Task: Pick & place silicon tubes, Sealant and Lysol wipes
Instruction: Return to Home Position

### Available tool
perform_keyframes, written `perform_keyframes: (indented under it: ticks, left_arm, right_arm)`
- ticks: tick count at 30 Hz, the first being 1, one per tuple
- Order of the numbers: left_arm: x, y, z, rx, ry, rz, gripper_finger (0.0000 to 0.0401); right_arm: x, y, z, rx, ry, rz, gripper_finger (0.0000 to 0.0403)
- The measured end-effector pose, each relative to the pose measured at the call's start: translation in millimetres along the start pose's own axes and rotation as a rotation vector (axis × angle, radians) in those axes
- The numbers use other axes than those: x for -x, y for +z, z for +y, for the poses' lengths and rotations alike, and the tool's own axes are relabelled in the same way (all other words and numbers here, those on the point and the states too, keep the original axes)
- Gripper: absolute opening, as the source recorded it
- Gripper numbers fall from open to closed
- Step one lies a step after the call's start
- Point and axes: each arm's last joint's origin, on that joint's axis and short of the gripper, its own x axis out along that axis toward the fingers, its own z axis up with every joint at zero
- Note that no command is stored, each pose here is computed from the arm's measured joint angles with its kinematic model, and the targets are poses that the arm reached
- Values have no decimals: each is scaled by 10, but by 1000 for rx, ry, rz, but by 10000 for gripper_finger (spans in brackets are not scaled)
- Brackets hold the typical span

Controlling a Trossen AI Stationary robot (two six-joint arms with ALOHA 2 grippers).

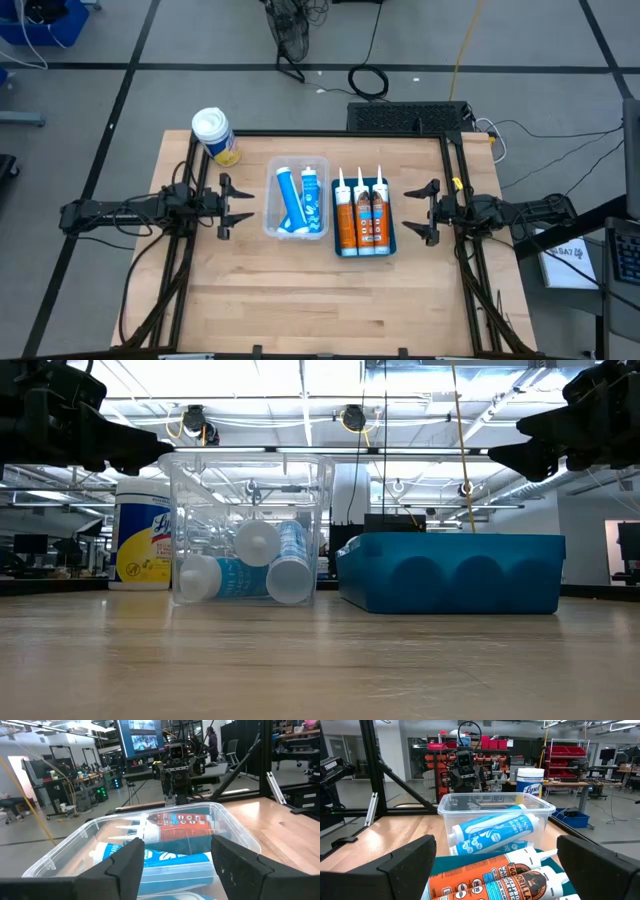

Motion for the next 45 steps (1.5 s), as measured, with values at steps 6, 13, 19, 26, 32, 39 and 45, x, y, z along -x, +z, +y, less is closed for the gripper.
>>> perform_keyframes:
  ticks: [6, 13, 19, 26, 32, 39, 45]
  left_arm:
    - [0, 0, 0, 0, 0, 0, 236]
    - [0, 1, 0, -3, 0, 0, 226]
    - [0, 0, 0, 18, -1, 0, 219]
    - [0, 1, 0, 18, -1, 0, 226]
    - [0, 1, 0, 18, -1, 0, 228]
    - [0, 1, 0, 18, -1, 0, 225]
    - [0, 1, 0, 18, -1, 0, 234]
  right_arm:
    - [0, 0, 0, 0, 0, 0, 391]
    - [0, 0, 0, 0, 0, 0, 391]
    - [0, 0, 0, 0, 0, 0, 391]
    - [0, 1, 0, 0, 0, -1, 391]
    - [0, 1, 0, 0, 0, -1, 391]
    - [0, 1, 0, 0, 0, -1, 391]
    - [0, 1, 0, 0, 0, -1, 391]
